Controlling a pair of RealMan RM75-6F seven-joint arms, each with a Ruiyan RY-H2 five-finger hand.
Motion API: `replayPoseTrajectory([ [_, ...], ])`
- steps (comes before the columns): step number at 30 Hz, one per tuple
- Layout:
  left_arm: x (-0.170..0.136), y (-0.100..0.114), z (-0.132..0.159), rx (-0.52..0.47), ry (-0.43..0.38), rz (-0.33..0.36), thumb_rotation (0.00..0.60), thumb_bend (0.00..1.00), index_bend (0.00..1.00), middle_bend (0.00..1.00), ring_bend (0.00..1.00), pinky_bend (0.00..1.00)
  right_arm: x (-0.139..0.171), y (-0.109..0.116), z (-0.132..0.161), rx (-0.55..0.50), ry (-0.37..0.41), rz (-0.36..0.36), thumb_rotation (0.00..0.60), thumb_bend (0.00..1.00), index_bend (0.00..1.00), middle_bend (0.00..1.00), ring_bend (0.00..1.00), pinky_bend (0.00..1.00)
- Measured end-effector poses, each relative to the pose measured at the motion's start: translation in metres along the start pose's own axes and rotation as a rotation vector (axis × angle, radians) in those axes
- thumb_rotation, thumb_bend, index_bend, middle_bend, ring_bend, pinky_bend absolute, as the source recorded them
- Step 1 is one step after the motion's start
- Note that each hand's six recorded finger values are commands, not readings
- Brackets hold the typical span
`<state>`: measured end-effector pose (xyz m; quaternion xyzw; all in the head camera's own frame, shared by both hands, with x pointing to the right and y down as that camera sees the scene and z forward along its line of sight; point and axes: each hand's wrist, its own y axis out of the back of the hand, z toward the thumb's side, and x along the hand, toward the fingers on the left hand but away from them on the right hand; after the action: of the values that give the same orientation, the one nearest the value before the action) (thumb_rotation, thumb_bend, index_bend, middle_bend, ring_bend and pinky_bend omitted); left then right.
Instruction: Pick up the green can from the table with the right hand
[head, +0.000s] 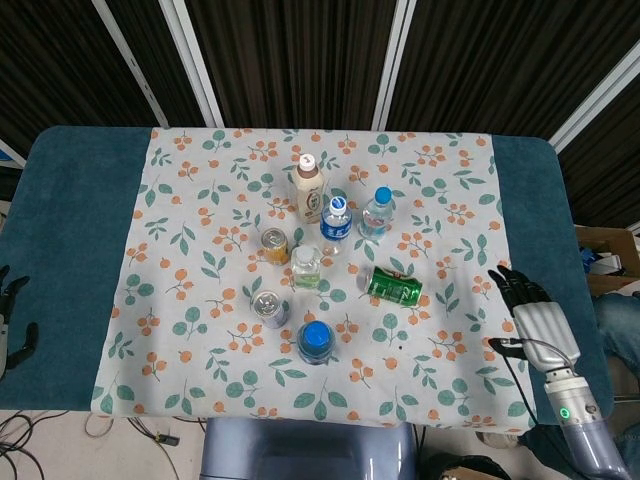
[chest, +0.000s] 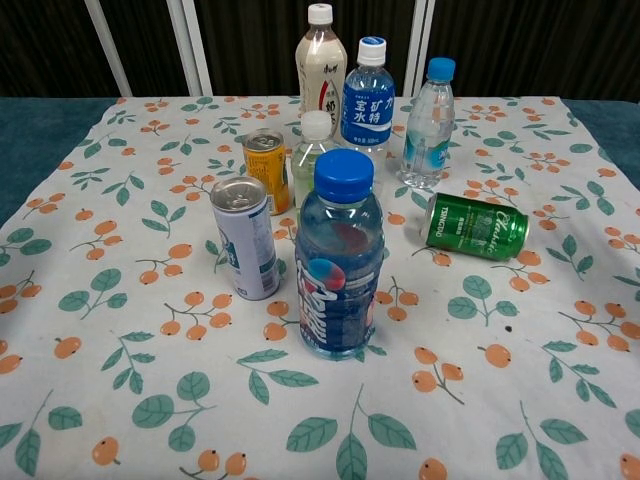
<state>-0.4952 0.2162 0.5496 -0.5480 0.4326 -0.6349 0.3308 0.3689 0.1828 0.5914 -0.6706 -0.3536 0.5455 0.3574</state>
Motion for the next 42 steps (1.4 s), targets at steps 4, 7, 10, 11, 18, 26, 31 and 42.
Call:
replayPoseTrajectory([
  [4,0.000,-0.002,0.000,0.004,-0.001,-0.009,0.600,0.46,0.13,0.00,0.04,0.00,-0.029,-0.002,0.023,-0.011,0.035,0.050,0.600,0.17,0.03,0.09,0.10,0.20],
  [7,0.000,-0.001,0.000,0.003,-0.001,-0.008,0.600,0.46,0.13,0.00,0.04,0.00,-0.043,-0.007,0.037,-0.021,0.045,0.085,0.600,0.17,0.03,0.09,0.10,0.20],
  [10,0.000,-0.001,0.000,0.000,0.001,-0.010,0.600,0.46,0.13,0.00,0.04,0.00,-0.056,-0.016,0.053,-0.038,0.055,0.128,0.600,0.17,0.03,0.09,0.10,0.20],
  [11,0.000,-0.001,0.000,-0.001,0.002,-0.010,0.600,0.46,0.13,0.00,0.04,0.00,-0.059,-0.020,0.058,-0.040,0.058,0.140,0.600,0.17,0.03,0.09,0.10,0.20],
  [18,0.001,-0.001,-0.001,0.001,0.001,-0.015,0.600,0.46,0.13,0.00,0.04,0.00,-0.080,-0.046,0.095,-0.047,0.082,0.203,0.600,0.17,0.05,0.10,0.09,0.20],
  [26,0.002,0.000,-0.002,-0.002,0.004,-0.015,0.600,0.46,0.13,0.00,0.04,0.00,-0.103,-0.064,0.119,-0.025,0.077,0.202,0.600,0.17,0.06,0.12,0.09,0.20],
  [31,0.002,0.000,-0.001,-0.001,0.005,-0.017,0.600,0.46,0.13,0.00,0.04,0.00,-0.114,-0.072,0.127,-0.012,0.059,0.203,0.600,0.17,0.09,0.17,0.12,0.20],
  [42,0.002,0.000,-0.002,-0.002,0.009,-0.021,0.600,0.46,0.13,0.00,0.04,0.00,-0.135,-0.082,0.136,0.015,0.022,0.205,0.600,0.17,0.14,0.28,0.25,0.20],
])
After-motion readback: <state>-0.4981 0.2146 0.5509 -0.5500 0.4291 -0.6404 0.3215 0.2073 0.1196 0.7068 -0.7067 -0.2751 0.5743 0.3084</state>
